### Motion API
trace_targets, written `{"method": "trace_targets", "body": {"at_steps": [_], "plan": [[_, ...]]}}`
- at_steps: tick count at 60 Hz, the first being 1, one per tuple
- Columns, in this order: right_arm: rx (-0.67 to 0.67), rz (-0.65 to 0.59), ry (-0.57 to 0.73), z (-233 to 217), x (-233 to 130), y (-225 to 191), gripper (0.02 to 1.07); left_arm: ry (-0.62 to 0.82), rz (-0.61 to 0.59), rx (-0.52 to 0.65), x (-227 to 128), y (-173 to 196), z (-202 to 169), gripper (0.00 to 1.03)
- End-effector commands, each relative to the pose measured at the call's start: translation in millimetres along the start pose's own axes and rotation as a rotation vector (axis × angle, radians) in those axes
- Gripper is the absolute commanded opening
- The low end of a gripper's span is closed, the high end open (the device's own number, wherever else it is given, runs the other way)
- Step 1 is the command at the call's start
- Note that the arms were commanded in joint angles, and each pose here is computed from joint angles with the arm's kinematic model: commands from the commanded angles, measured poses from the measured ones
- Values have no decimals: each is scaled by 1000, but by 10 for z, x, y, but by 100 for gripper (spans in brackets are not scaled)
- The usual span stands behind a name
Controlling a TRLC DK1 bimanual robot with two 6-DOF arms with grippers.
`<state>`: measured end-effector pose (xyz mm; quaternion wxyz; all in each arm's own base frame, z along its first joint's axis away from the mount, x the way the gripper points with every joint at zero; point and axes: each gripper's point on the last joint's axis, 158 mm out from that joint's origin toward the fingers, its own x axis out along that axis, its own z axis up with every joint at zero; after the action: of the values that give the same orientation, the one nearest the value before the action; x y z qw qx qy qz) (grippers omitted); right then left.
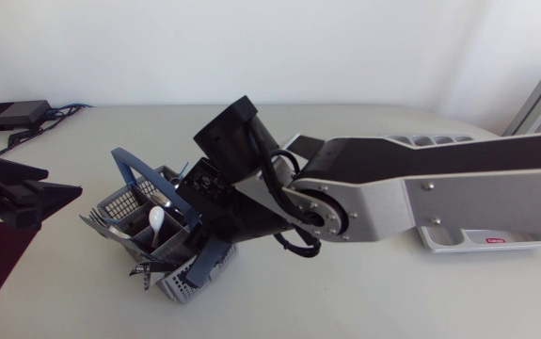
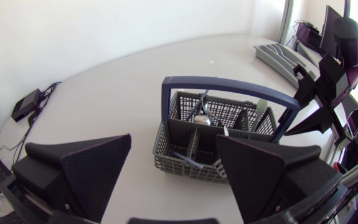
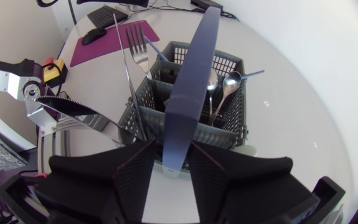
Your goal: Sort the cutlery from the basket into the organizer compartments.
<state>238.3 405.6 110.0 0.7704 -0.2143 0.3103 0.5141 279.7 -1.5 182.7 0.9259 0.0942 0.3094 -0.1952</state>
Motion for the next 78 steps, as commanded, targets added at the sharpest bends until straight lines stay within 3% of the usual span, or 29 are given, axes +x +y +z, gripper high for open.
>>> {"method": "trace_targets", "body": {"at_steps": [1,38,41,47,50,62,68,74,78], "plan": [[-35,16,-6,-11,34,-67,24,8,-18,7,59,-13,-67,94],[-69,8,15,-466,-539,-1173,25,33,-50,7,213,-35,-189,94],[-70,10,17,-486,-562,-1151,37,35,-65,11,258,-70,-199,94],[-72,3,3,-459,-677,-1054,84,54,-103,17,378,-135,-248,94],[-76,-12,-11,-425,-764,-1009,91,57,-116,24,431,-154,-256,94],[-68,-58,-39,-510,-1032,-889,91,82,-152,23,827,-34,-328,93],[-48,-92,-22,-687,-1047,-881,88,100,-171,12,1047,44,-378,87],[-27,-99,-7,-880,-976,-856,71,127,-202,9,1275,80,-449,80],[-12,-98,1,-1005,-906,-840,52,133,-242,-1,1437,73,-459,69]]}}
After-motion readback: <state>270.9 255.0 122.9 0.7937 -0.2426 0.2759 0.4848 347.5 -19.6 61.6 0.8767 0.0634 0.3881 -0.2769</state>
